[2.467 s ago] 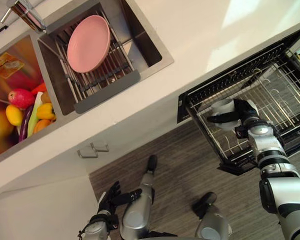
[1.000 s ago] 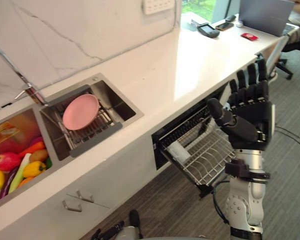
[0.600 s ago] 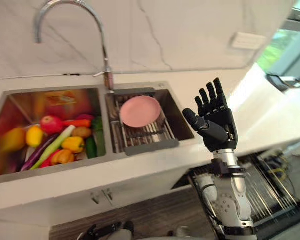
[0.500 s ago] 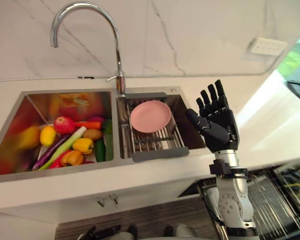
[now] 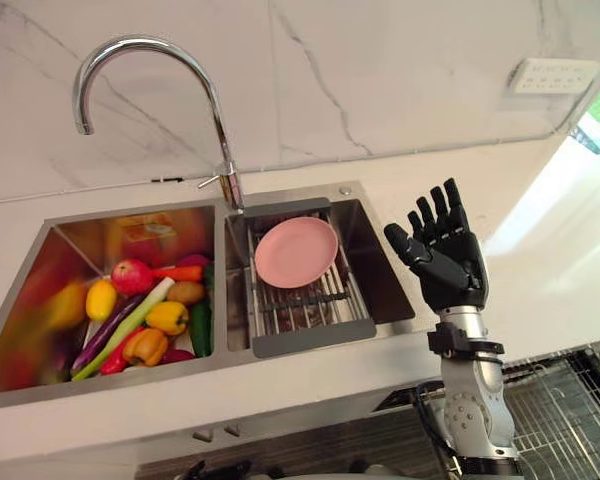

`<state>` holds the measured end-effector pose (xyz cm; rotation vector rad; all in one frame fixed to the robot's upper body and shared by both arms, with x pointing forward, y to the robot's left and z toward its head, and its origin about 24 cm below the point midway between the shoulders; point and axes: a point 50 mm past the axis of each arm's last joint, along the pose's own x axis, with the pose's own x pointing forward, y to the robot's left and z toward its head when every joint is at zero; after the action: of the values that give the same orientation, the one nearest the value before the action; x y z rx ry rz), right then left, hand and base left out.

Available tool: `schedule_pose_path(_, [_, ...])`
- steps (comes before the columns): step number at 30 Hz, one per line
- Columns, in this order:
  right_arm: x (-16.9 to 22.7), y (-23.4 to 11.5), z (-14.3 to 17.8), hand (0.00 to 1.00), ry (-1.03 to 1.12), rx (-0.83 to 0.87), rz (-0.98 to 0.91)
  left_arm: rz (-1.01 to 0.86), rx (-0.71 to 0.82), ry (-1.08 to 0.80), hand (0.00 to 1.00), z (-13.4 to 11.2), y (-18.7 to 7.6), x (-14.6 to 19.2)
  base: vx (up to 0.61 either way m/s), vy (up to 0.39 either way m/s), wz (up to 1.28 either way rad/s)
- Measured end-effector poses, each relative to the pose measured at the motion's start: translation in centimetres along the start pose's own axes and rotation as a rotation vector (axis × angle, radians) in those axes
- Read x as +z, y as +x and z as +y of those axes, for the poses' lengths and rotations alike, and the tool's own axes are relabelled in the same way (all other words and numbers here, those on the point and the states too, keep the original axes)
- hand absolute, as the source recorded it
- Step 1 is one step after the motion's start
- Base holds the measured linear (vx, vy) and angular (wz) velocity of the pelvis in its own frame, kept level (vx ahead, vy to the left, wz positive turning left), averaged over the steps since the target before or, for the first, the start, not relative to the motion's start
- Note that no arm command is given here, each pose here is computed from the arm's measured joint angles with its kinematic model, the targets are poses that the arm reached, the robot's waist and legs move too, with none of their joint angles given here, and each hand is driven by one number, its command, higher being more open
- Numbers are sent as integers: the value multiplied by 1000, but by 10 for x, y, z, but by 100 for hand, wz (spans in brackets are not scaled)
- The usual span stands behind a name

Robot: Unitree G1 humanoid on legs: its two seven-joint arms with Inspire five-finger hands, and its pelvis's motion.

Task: Walk over to the sink, pick up the cup, carry it to the dishwasher, place the cup inside the dishwasher, then close the dishwasher door

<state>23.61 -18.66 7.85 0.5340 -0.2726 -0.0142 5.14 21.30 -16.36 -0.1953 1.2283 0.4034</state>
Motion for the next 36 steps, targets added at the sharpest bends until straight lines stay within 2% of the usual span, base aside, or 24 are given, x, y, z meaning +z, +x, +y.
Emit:
schedule_pose_path(4, [-7,0,-9,100,-154,-111,61,39,33,-212,100,0,-1,-7,-45,-52,10])
schedule_pose_path(6, [-11,-1,-10,100,-265,-112,96,47,44,-251,100,1,-1,-9,-21,-43,0])
schedule_pose_path(14, [-17,5,-14,100,-762,108,233,34,46,-162,100,7,-2,-13,27,-12,5])
schedule_pose_path(18, [-26,9,-13,100,-877,171,288,30,44,-142,100,7,-2,-11,65,13,18])
schedule_pose_path(24, [-24,24,-7,100,-1043,231,257,27,35,-127,100,9,-2,-9,31,30,6])
schedule_pose_path(36, [-23,48,-14,100,-1304,250,267,-2,38,-91,100,13,-4,-2,-36,8,13])
